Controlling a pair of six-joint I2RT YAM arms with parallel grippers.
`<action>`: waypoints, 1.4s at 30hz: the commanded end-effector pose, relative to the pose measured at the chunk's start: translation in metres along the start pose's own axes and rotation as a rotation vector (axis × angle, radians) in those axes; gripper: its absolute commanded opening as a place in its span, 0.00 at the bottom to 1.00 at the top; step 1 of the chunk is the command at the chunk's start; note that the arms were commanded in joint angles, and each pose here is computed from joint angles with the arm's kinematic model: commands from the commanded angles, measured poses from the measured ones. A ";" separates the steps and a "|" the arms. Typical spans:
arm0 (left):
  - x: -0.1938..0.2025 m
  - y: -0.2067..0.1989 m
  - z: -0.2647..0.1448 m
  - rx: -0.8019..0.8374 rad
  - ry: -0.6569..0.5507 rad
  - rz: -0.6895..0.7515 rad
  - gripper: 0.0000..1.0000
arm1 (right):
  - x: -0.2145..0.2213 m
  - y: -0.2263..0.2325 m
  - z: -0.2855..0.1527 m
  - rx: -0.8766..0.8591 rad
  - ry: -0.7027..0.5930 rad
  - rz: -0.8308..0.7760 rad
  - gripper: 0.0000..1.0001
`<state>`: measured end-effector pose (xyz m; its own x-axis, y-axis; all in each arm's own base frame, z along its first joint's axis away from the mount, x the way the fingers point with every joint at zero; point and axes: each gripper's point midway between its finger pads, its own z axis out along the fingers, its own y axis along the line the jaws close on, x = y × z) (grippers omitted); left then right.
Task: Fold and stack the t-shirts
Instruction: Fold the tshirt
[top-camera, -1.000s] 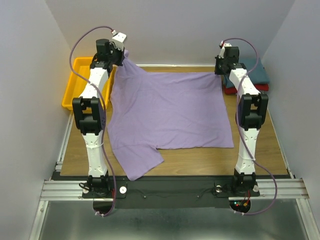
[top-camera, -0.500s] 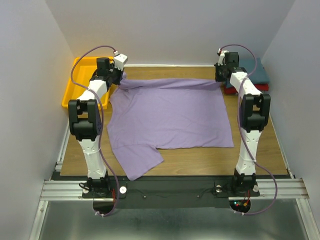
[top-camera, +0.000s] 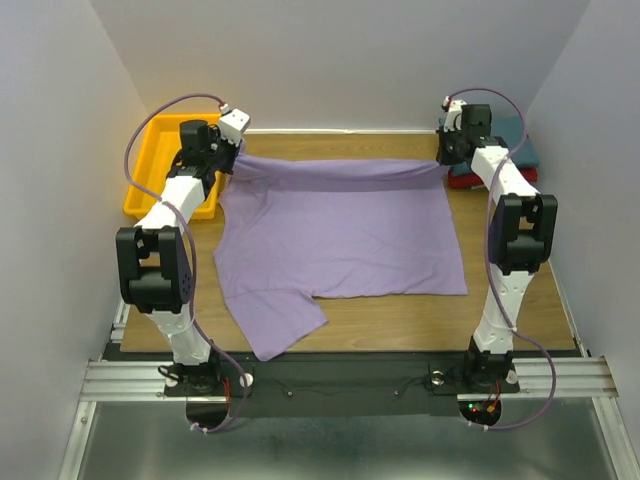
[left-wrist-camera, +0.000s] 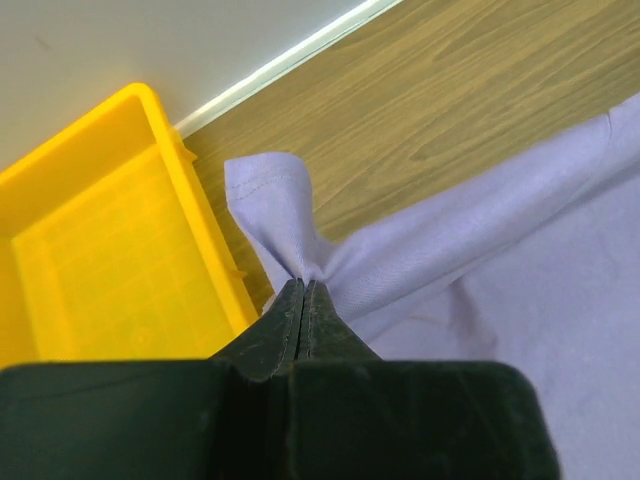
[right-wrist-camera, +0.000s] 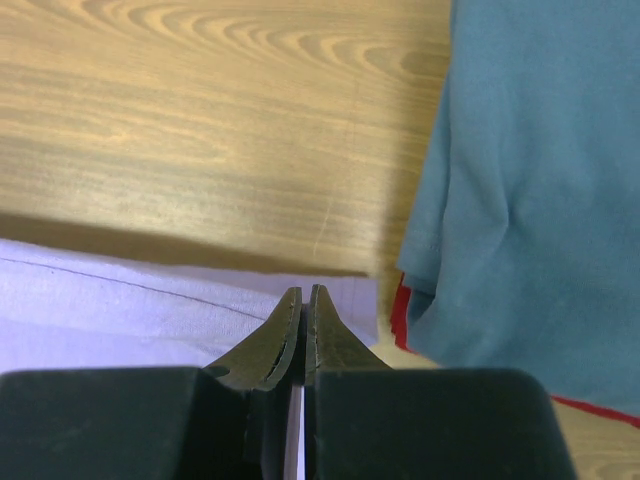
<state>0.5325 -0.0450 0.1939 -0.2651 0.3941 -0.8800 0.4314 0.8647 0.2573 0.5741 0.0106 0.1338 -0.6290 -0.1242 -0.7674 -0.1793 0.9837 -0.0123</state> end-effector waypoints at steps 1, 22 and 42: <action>-0.004 -0.002 -0.024 -0.028 -0.028 0.003 0.00 | -0.023 -0.004 -0.024 -0.002 -0.072 -0.037 0.01; 0.140 -0.079 -0.041 0.205 0.348 -0.006 0.26 | 0.091 0.016 -0.001 -0.118 0.168 -0.088 0.43; 0.080 -0.043 0.005 0.251 0.320 -0.064 0.61 | 0.069 0.037 -0.015 -0.263 0.183 -0.107 0.51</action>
<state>0.5007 -0.0539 0.1343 -0.4513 0.4693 -0.7590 0.5978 0.7905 0.1334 0.5143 0.0332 0.0912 -0.7083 -0.2622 -0.6554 -0.3957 0.9163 0.0610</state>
